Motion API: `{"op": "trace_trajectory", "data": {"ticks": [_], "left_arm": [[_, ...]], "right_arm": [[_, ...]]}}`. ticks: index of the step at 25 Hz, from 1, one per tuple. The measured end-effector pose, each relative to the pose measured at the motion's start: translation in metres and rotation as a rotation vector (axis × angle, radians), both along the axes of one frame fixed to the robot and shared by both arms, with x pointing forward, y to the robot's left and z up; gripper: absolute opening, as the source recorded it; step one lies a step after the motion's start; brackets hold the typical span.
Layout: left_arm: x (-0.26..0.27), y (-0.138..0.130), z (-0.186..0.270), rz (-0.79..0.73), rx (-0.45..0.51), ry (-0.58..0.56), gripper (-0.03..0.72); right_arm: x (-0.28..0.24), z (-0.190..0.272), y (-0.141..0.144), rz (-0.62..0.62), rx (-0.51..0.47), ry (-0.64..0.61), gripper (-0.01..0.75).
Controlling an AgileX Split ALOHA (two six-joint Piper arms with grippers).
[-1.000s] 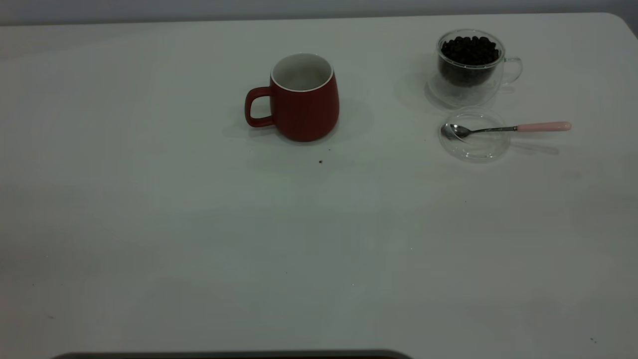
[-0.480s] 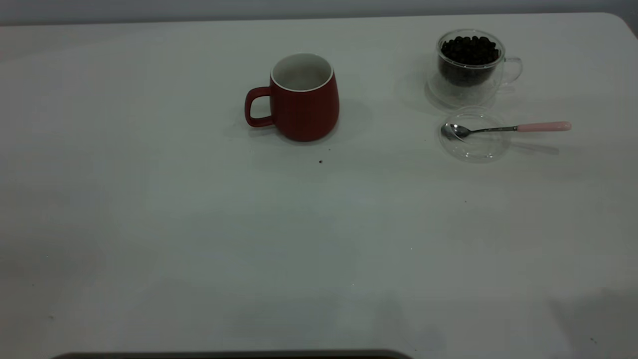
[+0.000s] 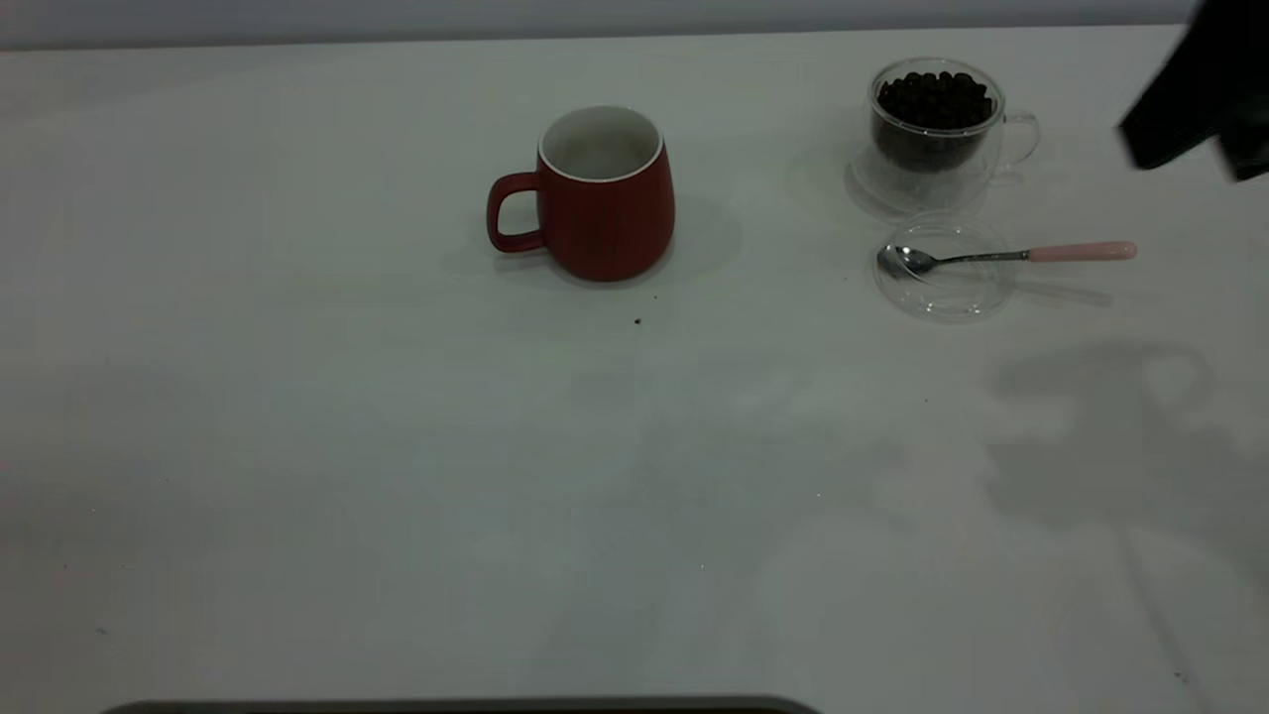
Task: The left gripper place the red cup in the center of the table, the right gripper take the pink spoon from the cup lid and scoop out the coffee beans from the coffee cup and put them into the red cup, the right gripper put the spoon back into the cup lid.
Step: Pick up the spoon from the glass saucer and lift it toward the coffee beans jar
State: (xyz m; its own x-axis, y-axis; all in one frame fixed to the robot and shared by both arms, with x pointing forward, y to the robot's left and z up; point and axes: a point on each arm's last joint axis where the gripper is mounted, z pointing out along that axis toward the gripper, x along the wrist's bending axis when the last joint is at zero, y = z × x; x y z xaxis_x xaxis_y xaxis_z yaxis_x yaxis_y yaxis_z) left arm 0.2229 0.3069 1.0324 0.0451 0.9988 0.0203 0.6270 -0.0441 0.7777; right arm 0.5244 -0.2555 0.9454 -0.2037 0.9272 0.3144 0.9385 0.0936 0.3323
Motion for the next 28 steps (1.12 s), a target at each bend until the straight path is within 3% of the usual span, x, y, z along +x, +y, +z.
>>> {"op": "trace_trajectory", "data": {"ticks": [8, 16, 20, 28], "left_arm": [[0.000, 0.000, 0.000, 0.000, 0.000, 0.000, 0.538], [0.000, 0.000, 0.000, 0.000, 0.000, 0.000, 0.538], [0.000, 0.000, 0.000, 0.000, 0.000, 0.000, 0.538], [0.000, 0.000, 0.000, 0.001, -0.001, 0.000, 0.538]], "right_arm": [[0.071, -0.086, -0.071, -0.203, 0.215, 0.163, 0.586], [0.081, -0.137, -0.140, -0.340, 0.349, 0.152, 0.586], [0.088, -0.157, -0.153, -0.316, 0.438, 0.148, 0.586], [0.100, -0.185, -0.151, -0.315, 0.596, 0.156, 0.586]]}}
